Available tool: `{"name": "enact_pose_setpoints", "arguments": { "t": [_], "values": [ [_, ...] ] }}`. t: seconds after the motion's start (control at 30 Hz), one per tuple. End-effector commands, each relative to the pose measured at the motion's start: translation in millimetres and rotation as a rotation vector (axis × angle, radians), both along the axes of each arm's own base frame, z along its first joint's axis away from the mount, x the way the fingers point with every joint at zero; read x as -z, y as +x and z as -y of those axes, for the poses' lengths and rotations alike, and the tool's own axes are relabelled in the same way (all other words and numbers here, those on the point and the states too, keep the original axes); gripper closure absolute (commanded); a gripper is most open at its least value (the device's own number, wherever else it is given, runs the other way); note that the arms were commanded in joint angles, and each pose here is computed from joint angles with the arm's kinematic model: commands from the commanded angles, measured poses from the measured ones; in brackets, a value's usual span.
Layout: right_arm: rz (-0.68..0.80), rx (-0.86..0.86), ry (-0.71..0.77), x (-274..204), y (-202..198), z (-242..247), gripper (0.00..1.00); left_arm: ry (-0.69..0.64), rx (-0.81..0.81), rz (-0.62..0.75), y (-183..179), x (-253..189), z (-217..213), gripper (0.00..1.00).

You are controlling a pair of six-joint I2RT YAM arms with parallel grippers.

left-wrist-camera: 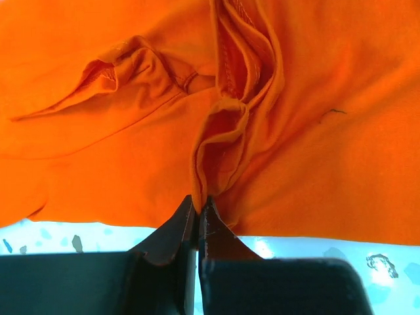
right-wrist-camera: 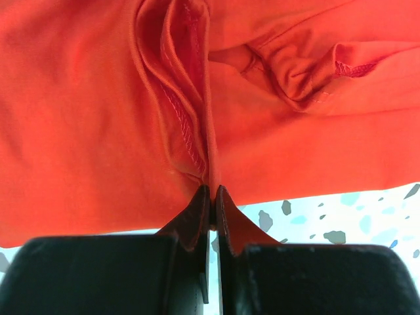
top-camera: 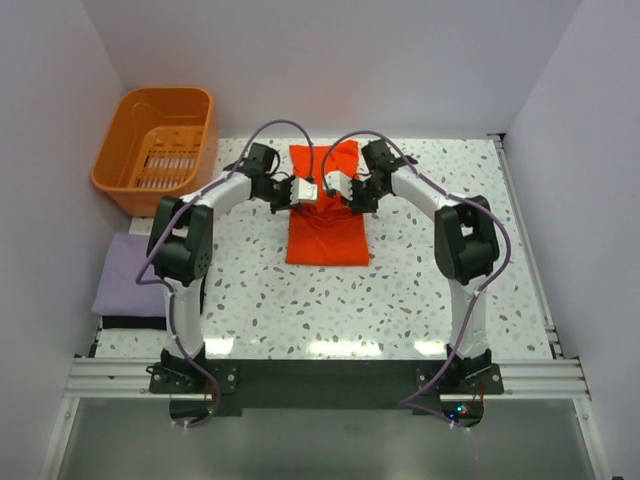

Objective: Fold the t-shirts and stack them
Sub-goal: Fold the tshirt

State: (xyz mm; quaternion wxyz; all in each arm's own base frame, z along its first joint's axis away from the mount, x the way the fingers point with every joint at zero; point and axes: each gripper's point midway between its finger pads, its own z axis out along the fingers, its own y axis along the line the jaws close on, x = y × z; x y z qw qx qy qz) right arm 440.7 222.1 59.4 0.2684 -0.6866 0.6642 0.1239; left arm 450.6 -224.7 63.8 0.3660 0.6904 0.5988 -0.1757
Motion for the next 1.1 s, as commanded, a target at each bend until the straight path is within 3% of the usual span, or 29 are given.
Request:
{"name": "enact_pose_setpoints", "arguments": {
  "t": [0.0,0.07,0.1,0.17,0.2,0.27,0.4,0.6,0.83,1.07],
  "values": [
    [0.033,-0.008,0.001,-5,15,-2,1.00,-0.027,-0.004,0.048,21,-9,3,0.92],
    [0.045,0.028,-0.015,-3,23,0,0.91,-0.027,-0.043,0.045,31,-7,1,0.78],
    [0.050,0.049,-0.024,-3,27,2,0.78,-0.030,-0.059,0.051,36,-9,0,0.73],
    [0.065,0.088,-0.043,-9,33,9,0.65,-0.036,-0.095,0.055,44,-16,-3,0.61],
    [0.074,0.102,-0.037,-14,35,10,0.53,-0.057,-0.121,0.086,53,-27,-7,0.52],
    [0.095,0.153,-0.029,-25,40,18,0.48,-0.109,-0.203,0.079,61,-42,-15,0.47],
    [0.106,0.229,0.022,-61,37,34,0.47,-0.164,-0.245,0.081,47,-74,-40,0.43],
    [0.007,0.150,0.066,-74,-40,31,0.54,-0.179,-0.134,0.005,-38,-64,-39,0.43],
    [-0.083,0.036,0.026,-16,-121,7,0.62,-0.164,-0.042,-0.105,-110,-24,-23,0.45],
    [-0.073,0.023,0.007,14,-129,-6,0.66,-0.093,0.057,-0.078,-145,6,-4,0.47]
  ]
}}
